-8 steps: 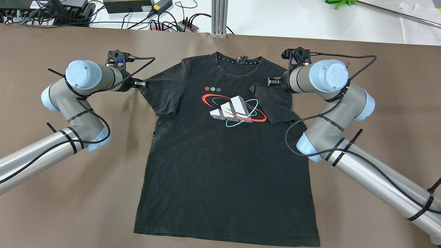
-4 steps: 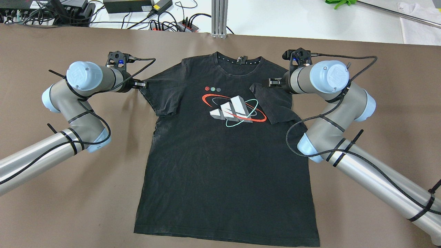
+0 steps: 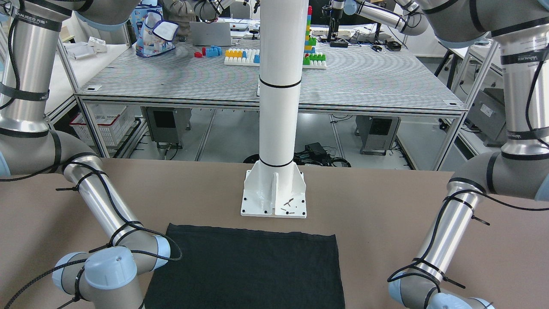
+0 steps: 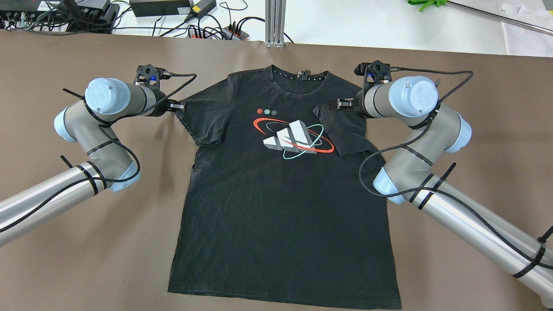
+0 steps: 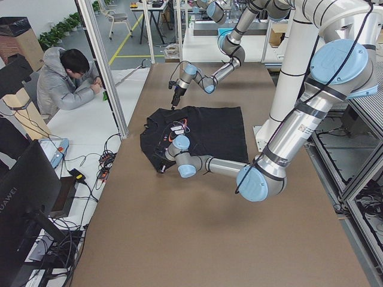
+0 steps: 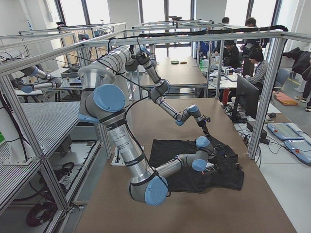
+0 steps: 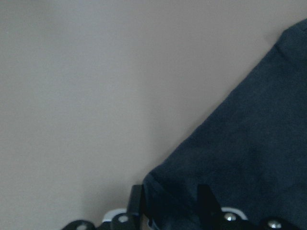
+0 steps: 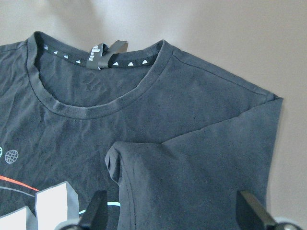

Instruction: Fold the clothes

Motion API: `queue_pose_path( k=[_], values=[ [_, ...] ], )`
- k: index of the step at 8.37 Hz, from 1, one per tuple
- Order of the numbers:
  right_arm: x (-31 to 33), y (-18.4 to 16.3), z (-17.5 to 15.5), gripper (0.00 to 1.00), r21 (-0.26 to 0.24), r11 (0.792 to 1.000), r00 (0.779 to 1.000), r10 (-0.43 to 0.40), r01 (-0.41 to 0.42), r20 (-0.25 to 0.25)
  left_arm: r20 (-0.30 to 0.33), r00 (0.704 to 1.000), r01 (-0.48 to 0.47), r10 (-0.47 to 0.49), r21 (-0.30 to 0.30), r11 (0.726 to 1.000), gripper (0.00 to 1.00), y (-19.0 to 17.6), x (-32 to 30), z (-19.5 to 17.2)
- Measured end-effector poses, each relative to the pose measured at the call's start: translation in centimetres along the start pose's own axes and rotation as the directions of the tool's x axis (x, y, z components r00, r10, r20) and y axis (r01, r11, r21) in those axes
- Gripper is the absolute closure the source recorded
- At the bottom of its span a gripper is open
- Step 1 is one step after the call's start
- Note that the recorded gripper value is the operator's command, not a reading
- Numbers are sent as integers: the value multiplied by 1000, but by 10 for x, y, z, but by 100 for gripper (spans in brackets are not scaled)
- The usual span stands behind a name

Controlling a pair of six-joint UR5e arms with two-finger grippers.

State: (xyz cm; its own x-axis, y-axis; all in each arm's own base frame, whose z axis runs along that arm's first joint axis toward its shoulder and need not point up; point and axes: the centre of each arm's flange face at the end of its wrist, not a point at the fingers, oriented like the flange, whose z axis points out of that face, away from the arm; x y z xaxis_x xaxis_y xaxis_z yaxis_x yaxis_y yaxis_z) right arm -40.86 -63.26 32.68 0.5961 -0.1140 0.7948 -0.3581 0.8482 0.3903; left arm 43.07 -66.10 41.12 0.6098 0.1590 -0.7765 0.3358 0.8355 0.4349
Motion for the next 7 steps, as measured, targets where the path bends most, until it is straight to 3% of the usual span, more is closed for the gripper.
queue_pose_path(
  k=[7],
  values=[
    [3,2,1,6,-2,1000,1000,1,-1,-3,-28,999,16,-15,18,1000,100,-18,24,-9]
  ],
)
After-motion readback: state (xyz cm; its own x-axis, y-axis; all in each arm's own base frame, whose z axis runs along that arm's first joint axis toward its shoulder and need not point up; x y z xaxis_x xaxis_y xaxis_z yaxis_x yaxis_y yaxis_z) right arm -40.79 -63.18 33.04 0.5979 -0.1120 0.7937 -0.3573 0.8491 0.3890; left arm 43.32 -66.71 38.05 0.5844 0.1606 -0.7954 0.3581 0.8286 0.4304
